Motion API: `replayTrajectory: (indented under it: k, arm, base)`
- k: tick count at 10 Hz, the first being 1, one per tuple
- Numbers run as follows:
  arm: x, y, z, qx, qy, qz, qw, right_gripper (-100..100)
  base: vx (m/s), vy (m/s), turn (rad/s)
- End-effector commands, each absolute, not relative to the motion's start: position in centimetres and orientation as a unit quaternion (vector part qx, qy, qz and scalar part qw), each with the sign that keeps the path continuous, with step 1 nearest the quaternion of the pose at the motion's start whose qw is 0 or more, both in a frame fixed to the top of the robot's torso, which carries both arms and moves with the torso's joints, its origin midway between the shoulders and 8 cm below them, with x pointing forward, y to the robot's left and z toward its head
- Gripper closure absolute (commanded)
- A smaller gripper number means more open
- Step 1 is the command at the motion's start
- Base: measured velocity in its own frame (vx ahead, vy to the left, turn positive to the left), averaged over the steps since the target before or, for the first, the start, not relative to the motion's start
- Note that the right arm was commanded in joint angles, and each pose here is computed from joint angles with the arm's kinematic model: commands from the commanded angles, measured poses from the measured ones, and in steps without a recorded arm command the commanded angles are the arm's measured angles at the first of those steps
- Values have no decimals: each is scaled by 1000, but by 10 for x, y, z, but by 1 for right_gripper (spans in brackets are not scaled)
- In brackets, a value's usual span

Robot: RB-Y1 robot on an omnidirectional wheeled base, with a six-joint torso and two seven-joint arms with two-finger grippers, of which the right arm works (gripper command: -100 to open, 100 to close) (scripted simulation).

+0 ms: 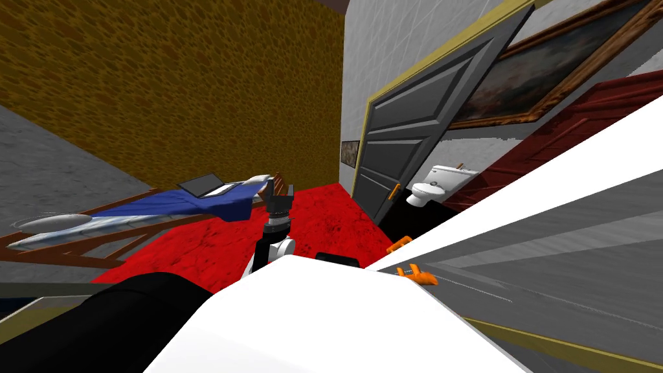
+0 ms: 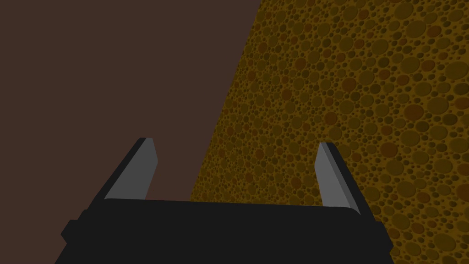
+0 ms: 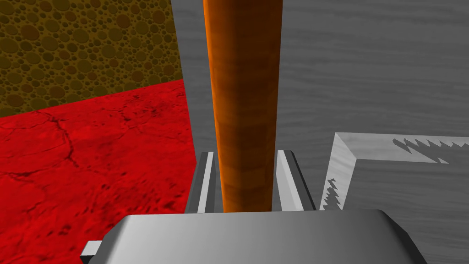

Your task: Pull the door open

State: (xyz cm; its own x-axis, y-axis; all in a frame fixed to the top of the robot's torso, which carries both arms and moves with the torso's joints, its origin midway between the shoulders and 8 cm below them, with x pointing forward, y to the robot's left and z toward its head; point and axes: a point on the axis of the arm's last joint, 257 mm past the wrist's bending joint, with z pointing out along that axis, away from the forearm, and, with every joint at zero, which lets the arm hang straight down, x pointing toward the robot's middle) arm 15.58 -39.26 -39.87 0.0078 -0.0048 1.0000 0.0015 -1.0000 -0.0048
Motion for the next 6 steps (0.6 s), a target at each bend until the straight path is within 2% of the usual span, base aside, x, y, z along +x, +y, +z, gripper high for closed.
replayTrajectory:
  k: [1,3,6]
  arm:
    - [145,-393,-398,-710,4,-705,0,100]
    - [133,-390,-398,-709,7,-705,-4,100]
    - [104,-384,-394,-708,15,-706,-13,100]
  base:
    - [-45,4,64]
    - [-81,-20,158]
    - [-152,-37,187]
